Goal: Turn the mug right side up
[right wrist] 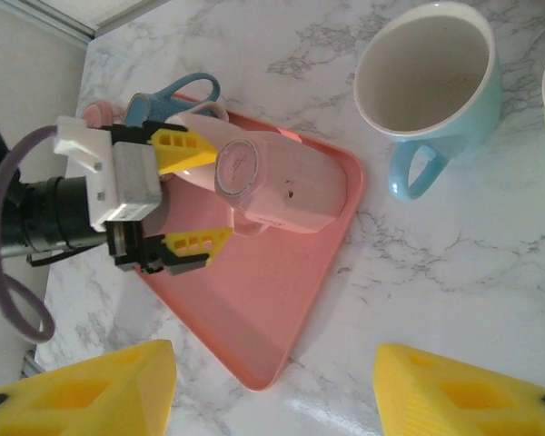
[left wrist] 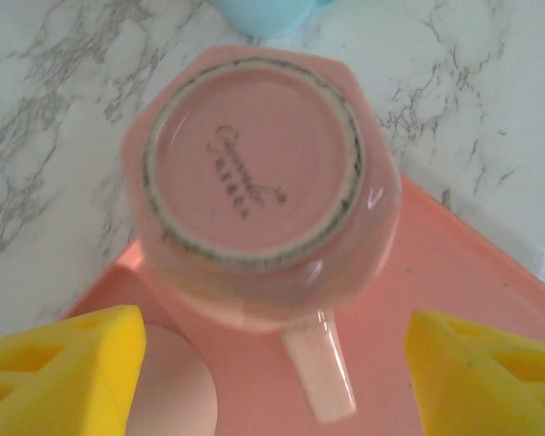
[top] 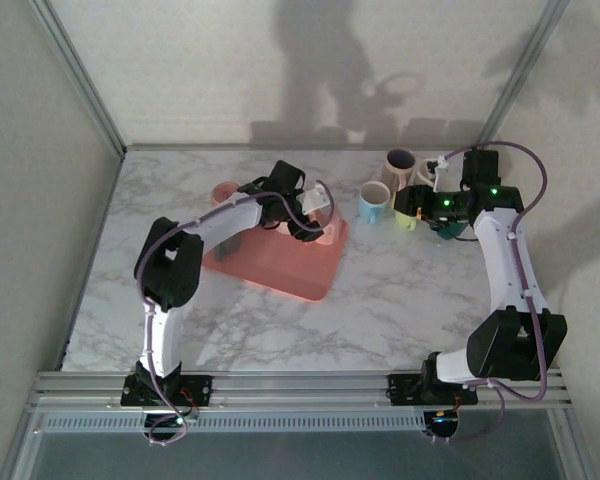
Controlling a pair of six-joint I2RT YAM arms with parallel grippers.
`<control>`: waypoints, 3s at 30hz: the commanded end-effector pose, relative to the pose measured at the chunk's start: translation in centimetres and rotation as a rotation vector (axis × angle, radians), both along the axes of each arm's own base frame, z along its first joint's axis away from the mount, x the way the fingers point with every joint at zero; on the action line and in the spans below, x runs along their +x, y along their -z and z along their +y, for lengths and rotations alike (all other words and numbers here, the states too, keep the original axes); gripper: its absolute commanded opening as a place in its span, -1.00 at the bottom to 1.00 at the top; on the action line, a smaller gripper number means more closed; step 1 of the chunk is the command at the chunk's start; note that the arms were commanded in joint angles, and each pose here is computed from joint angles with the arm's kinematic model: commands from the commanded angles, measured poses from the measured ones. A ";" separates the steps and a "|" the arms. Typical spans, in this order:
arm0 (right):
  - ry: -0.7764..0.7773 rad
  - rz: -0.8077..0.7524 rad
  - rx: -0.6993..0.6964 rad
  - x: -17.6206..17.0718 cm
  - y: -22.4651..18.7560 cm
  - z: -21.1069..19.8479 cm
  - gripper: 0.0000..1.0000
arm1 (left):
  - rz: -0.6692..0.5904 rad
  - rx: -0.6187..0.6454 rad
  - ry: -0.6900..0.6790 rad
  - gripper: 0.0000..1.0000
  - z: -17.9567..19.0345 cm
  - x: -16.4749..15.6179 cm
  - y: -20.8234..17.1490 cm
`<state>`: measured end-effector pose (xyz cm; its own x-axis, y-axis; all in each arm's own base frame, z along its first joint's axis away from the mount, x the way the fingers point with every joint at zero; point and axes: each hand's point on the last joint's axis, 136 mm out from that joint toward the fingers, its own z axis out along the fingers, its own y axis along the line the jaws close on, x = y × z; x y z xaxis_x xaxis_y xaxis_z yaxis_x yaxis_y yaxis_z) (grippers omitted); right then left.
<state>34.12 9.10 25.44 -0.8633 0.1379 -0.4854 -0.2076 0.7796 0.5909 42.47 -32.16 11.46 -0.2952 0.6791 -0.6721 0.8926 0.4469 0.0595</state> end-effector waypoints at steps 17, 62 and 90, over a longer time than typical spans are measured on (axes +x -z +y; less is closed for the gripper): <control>0.011 -0.015 0.055 0.2 -0.6 0.6 0.20 | 0.346 -0.304 -0.458 0.29 1.1 -3.7 -4.3; -0.001 -0.034 0.081 -0.1 -2.3 0.9 0.19 | 0.236 -0.092 -0.444 -0.36 -1.8 -0.8 3.3; -0.045 -0.083 0.263 -3.2 -5.0 3.0 0.22 | 0.138 -0.704 -0.317 -1.00 -2.7 -4.9 -22.6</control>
<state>31.43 11.26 29.02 -0.8421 0.2225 -0.4913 -0.2482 0.6489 0.7192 38.00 -34.52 24.61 -0.6275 0.1611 -0.7618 0.6256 0.6868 -0.3701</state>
